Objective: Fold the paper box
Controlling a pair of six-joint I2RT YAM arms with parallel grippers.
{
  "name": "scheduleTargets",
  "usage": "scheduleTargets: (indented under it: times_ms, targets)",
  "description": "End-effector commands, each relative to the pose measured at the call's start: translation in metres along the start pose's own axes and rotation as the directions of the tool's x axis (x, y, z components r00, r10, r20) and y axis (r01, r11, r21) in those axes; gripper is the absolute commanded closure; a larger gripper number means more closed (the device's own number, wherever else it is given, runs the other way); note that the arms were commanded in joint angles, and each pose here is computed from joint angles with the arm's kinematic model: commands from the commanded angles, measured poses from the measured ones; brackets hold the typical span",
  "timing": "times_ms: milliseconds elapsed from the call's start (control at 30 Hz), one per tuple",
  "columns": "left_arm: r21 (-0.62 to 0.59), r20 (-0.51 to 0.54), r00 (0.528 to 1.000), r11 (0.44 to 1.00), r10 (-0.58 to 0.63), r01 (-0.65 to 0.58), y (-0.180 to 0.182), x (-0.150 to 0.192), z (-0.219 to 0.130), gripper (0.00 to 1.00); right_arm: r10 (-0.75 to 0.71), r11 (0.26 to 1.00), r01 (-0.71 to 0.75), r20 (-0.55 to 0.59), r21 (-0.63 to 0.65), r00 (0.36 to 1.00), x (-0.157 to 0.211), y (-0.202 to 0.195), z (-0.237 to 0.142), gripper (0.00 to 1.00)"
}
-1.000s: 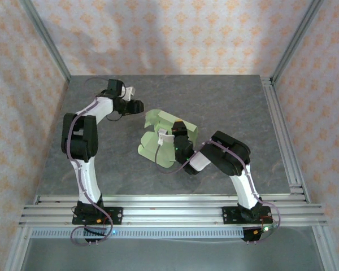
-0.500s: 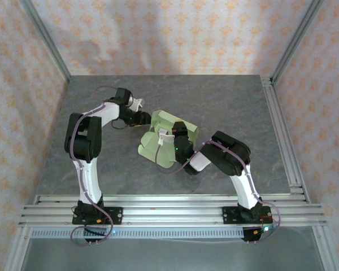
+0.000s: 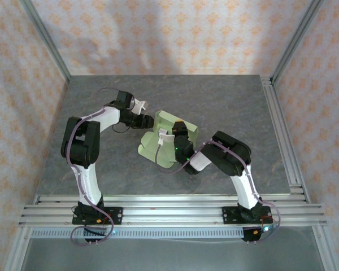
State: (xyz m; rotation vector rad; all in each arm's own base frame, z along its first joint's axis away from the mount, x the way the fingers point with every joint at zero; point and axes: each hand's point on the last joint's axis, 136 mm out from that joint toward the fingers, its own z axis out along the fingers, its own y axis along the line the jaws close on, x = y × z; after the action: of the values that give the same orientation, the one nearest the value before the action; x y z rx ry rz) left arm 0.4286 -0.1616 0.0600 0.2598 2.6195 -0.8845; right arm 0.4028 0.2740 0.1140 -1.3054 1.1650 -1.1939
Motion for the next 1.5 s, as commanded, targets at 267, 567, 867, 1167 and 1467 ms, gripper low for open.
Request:
scheduleTargets:
  times_ms: [267,567,867,1167,1467]
  targets:
    - [-0.009,-0.001,0.997,0.997,0.081,-0.082,-0.012,-0.005,-0.003,0.42,0.003,0.998,-0.002,0.012,-0.057,1.000,-0.002,-0.001,-0.005,1.00]
    - [-0.014,0.008,0.996,0.996,0.094,-0.093,-0.013,-0.010,-0.001,0.42,0.011,0.995,-0.008,0.032,-0.102,0.999,-0.009,0.001,-0.007,1.00]
    - [-0.014,0.003,0.995,0.995,0.095,-0.095,-0.013,-0.010,-0.001,0.42,0.062,0.992,-0.059,0.025,-0.114,0.998,-0.012,-0.002,-0.009,1.00]
    - [-0.022,-0.005,0.996,0.995,0.094,-0.094,-0.012,-0.007,0.000,0.42,0.098,0.982,-0.093,0.020,-0.167,0.995,-0.010,-0.007,-0.015,1.00]
    - [-0.025,-0.011,0.994,0.994,0.108,-0.109,-0.016,-0.006,0.004,0.40,0.137,0.965,-0.129,0.021,-0.228,0.990,-0.014,-0.005,-0.020,1.00]
